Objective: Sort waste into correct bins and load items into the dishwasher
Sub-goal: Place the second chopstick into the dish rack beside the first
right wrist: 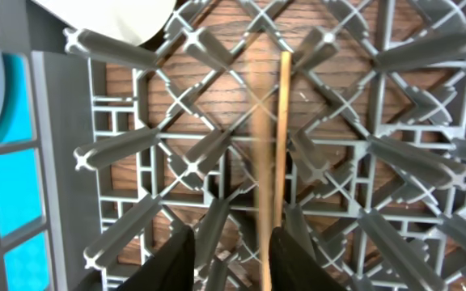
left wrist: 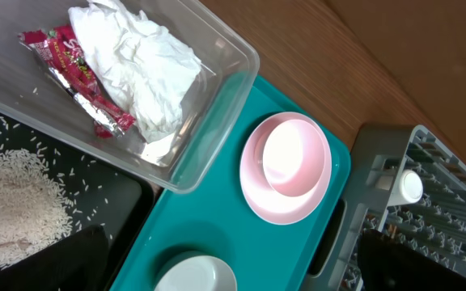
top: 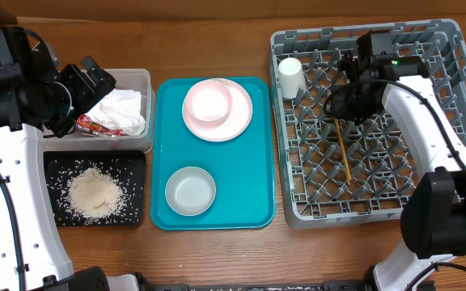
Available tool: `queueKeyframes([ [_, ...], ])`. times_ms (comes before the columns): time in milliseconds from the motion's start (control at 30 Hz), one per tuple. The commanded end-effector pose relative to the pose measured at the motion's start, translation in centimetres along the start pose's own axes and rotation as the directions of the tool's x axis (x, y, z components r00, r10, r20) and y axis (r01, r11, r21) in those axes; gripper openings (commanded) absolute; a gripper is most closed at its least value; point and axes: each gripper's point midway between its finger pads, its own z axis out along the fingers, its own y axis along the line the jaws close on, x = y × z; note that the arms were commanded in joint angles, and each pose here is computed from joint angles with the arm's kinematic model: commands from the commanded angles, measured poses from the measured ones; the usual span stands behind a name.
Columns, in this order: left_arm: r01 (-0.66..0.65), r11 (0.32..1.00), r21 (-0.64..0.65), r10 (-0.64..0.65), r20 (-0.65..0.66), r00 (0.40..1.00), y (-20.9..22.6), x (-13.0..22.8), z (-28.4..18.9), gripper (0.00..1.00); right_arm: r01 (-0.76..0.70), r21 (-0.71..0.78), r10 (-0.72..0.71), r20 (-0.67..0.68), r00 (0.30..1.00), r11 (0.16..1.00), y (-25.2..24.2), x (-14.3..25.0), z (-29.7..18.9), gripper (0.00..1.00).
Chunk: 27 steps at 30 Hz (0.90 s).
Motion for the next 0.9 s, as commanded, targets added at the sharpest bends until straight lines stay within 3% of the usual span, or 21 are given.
queueKeyframes([
  [0, -0.014, 1.000, 0.024, 0.013, 0.028, 1.000, -0.7, -0.3, -1.1, 1.00, -0.010, -0.110, 0.008, -0.021, 1.000, 0.994, 2.0, 0.5, 0.1, 0.32],
  [133, -0.014, 1.000, 0.024, 0.013, 0.028, 1.000, -0.7, -0.3, -1.1, 1.00, -0.066, -0.344, 0.030, -0.109, 0.994, 0.937, 6.4, 2.3, -1.0, 0.35],
  [267, -0.014, 1.000, 0.024, 0.013, 0.028, 1.000, -0.7, -0.3, -1.1, 1.00, -0.205, -0.336, 0.120, -0.256, 0.959, 0.920, 7.8, 4.8, -1.4, 0.35],
  [433, -0.014, 1.000, 0.024, 0.013, 0.028, 1.000, -0.7, -0.3, -1.1, 1.00, -0.183, -0.324, 0.054, -0.370, 0.928, 0.928, 10.5, 8.1, -1.9, 0.35],
  [633, -0.014, 1.000, 0.024, 0.013, 0.028, 1.000, -0.7, -0.3, -1.1, 1.00, -0.131, -0.048, 0.103, -0.380, 0.919, 0.990, 10.8, 10.1, -0.7, 0.38],
  [867, -0.014, 1.000, 0.024, 0.013, 0.028, 1.000, -0.7, -0.3, -1.1, 1.00, -0.068, 0.100, 0.101, -0.375, 0.922, 0.993, 12.3, 12.0, -0.7, 0.39],
])
